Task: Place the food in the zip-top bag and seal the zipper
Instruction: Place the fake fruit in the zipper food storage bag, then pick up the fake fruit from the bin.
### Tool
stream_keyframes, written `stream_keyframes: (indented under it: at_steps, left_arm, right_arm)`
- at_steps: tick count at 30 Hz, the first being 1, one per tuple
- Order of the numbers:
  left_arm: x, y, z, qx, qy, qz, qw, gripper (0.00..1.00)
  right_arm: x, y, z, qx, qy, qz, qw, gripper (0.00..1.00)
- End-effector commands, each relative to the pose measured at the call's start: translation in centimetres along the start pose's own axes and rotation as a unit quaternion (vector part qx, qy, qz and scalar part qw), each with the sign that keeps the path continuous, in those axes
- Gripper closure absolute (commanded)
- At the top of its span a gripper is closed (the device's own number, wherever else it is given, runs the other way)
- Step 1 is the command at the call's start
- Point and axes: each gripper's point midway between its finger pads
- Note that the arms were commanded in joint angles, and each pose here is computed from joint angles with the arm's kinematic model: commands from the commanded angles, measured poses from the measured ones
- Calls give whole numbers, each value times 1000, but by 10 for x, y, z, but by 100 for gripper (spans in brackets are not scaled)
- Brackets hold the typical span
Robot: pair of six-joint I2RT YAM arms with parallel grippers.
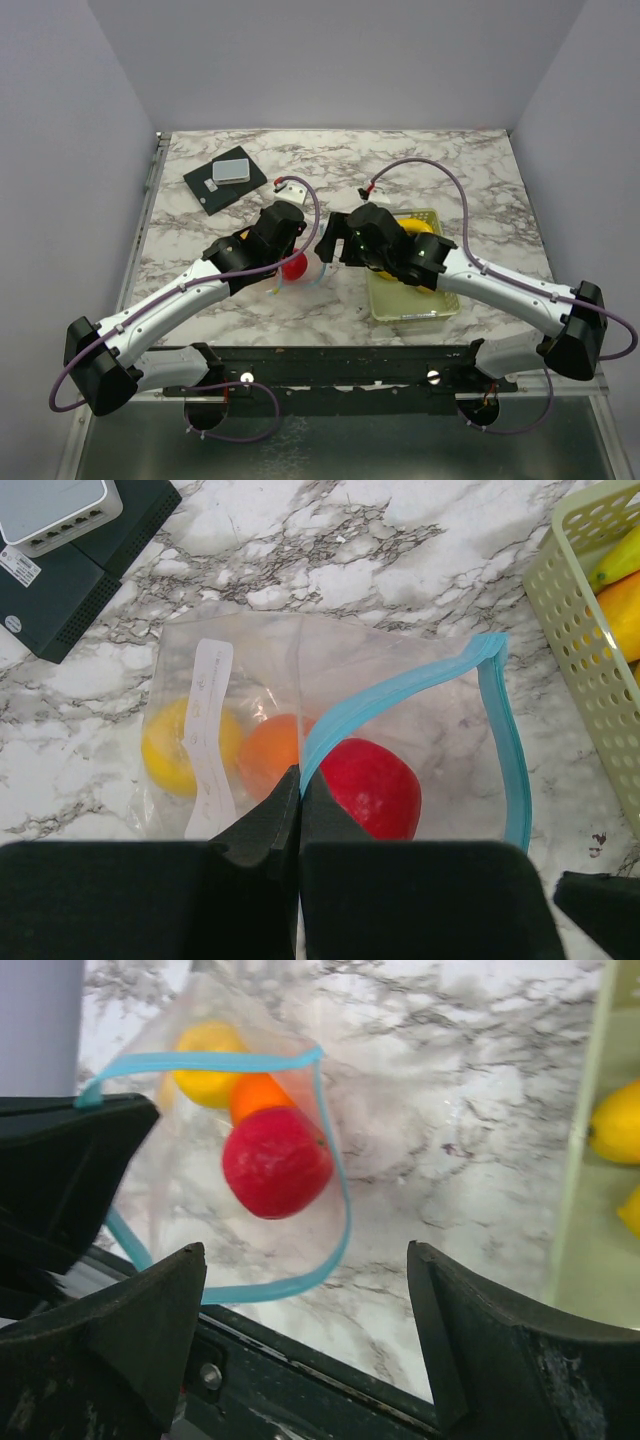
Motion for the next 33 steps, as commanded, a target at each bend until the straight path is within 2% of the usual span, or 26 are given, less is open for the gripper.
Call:
stream_keyframes:
  at_steps: [1, 8, 16, 27, 33]
  left_arm:
    - [0, -4, -1, 2, -3, -7, 1000, 100]
    - [1, -4, -2, 4, -1, -7, 1000, 100]
    - [2, -4, -3, 5, 2, -6, 1000, 100]
    - [4, -6, -5, 6, 6, -8, 1000, 100]
    - [4, -5, -5, 7, 6, -8, 1000, 100]
  right_arm:
    - [-17, -45, -4, -9, -17, -85, 996, 14]
    - [-37, -97, -8, -25, -31, -189, 981, 14]
    - [-60, -156, -16, -38, -39, -316, 947, 14]
    - [-69, -202, -21, -13, -38, -373, 927, 9]
    - [-65, -219, -21, 9, -27, -377, 926, 8]
Point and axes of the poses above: each gripper's point midway between its finger pads, its own x axis out along the fingers, its own y axis along the line the jaws close on, z = x × y, and after that the axes turned 2 degrees about -x, right-handed
